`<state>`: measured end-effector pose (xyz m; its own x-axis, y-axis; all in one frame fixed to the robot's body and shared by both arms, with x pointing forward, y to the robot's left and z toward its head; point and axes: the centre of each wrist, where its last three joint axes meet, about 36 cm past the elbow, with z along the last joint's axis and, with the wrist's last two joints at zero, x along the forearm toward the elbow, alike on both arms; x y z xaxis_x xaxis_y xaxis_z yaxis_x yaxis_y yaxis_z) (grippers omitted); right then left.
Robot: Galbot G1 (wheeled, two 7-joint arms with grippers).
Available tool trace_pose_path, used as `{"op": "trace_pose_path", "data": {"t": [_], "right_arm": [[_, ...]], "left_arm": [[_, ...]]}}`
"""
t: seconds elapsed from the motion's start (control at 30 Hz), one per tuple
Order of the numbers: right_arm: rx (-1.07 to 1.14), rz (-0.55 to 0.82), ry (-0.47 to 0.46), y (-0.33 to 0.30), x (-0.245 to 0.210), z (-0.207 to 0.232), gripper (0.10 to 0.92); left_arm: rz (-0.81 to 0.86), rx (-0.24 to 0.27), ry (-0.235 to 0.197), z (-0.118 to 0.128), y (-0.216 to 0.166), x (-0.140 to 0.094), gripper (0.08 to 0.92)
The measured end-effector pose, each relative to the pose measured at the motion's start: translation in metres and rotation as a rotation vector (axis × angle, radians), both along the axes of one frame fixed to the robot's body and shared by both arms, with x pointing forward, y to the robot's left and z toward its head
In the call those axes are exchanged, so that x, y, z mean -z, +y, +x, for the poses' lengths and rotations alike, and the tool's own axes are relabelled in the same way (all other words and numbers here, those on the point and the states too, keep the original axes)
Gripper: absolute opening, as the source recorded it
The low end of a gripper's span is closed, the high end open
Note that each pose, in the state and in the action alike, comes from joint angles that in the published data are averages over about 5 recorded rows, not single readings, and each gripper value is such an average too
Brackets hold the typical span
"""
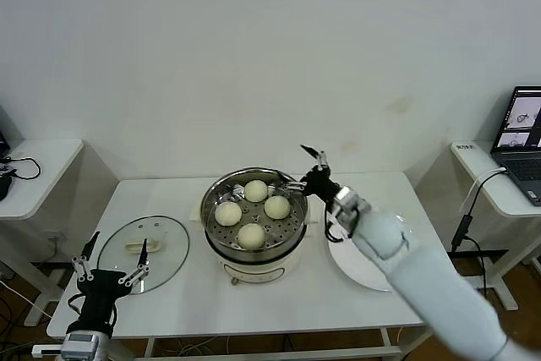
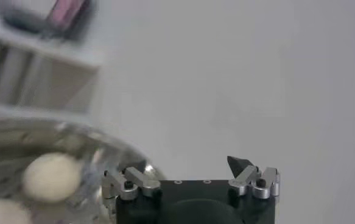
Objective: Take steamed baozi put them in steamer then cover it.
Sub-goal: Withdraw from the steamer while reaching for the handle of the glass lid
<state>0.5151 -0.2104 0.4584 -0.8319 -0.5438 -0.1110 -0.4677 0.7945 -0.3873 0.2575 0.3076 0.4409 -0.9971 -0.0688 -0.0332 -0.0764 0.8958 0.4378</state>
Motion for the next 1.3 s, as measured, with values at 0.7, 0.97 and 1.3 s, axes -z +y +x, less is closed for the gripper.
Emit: {"op": "trace_pose_path", "data": {"t": [0.7,0.97,1.3], "right_arm": [[0.527,0.282,0.068,-0.098,0.093,-0.187,0.822],[0.655,0.275,0.096,-0.116,0.099,-0.232,0.823],[0.731,0.267,0.123,-0.122,0.107,-0.256,0.823]], "left_arm": [[0.890,0.134,0.107,0.042,0.086,0.065,0.823],[1.147,0.222,0.174,0.069,0.110,0.092,0.823],[1.277,0.240,0.224,0.110,0.136,0.110,0.823]]}}
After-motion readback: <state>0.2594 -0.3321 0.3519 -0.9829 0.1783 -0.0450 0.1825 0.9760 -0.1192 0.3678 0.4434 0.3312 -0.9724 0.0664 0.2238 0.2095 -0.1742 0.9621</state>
